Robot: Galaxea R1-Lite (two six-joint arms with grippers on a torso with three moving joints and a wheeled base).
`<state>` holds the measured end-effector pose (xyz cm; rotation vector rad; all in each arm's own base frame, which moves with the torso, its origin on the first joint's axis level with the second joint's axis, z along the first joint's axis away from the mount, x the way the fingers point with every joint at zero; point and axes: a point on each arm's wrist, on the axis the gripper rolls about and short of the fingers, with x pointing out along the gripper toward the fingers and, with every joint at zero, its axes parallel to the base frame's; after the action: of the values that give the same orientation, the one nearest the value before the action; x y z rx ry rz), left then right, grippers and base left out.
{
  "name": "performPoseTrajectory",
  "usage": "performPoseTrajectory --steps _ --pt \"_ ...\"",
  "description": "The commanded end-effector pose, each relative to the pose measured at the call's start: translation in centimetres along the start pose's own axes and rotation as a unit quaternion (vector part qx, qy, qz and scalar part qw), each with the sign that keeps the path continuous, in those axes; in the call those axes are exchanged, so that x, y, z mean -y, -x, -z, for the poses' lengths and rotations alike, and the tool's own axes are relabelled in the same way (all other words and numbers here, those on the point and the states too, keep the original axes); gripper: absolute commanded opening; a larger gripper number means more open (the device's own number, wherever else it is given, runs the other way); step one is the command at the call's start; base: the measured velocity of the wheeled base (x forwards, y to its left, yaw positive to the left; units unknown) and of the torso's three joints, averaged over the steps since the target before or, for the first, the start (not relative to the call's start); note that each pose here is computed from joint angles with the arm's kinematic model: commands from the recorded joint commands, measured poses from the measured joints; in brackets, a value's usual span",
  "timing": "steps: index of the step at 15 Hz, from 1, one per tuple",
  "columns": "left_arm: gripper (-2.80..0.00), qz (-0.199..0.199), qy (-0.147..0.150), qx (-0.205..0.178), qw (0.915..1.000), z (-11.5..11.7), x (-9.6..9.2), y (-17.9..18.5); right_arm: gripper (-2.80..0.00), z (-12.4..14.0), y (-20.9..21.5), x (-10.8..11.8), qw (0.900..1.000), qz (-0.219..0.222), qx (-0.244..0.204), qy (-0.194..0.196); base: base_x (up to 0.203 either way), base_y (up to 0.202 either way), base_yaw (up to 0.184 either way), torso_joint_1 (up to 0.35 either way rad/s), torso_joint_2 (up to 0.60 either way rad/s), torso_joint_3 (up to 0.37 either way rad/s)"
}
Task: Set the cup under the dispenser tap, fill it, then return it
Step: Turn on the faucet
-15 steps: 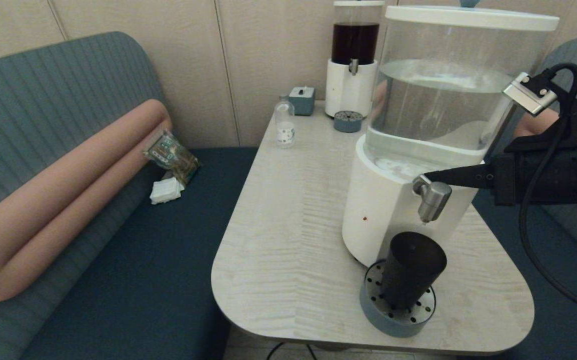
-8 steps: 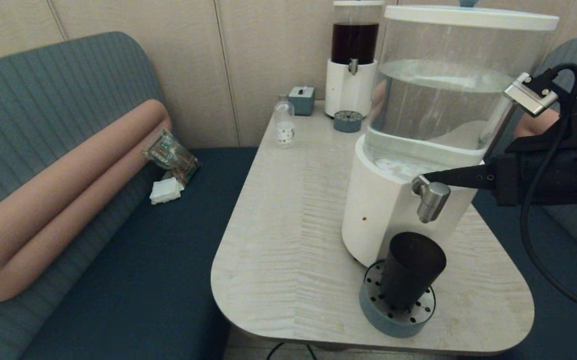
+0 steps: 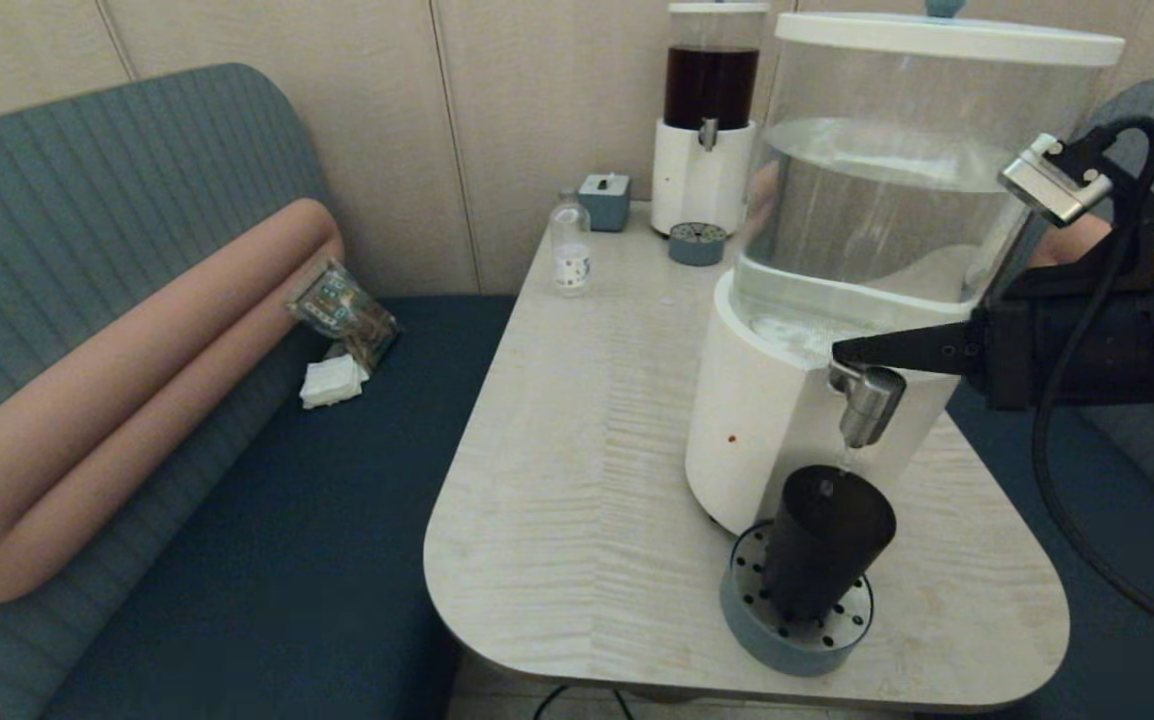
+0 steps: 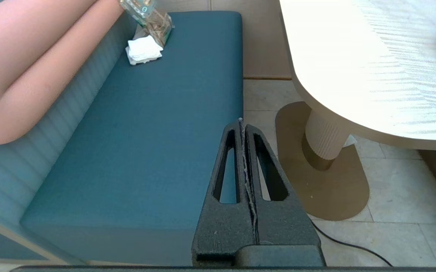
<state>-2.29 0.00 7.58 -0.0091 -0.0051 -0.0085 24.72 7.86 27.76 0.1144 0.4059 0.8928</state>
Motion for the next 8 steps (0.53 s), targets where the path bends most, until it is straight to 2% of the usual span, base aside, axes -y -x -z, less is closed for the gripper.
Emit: performPoseTrajectory --steps 1,8 --pt "-2.80 0.000 0.000 -0.002 1.0000 0.04 0.00 -0.02 -2.80 0.14 -0.05 0.13 1.000 0.003 -0.003 -0.003 0.000 0.000 0.000 0.000 0.00 0.000" --pt "-2.80 0.000 0.000 -0.001 1.0000 0.03 0.00 -0.02 -2.80 0.02 0.22 0.22 1.000 0.007 0.002 -0.002 0.000 0.000 0.000 0.000 0.00 0.000"
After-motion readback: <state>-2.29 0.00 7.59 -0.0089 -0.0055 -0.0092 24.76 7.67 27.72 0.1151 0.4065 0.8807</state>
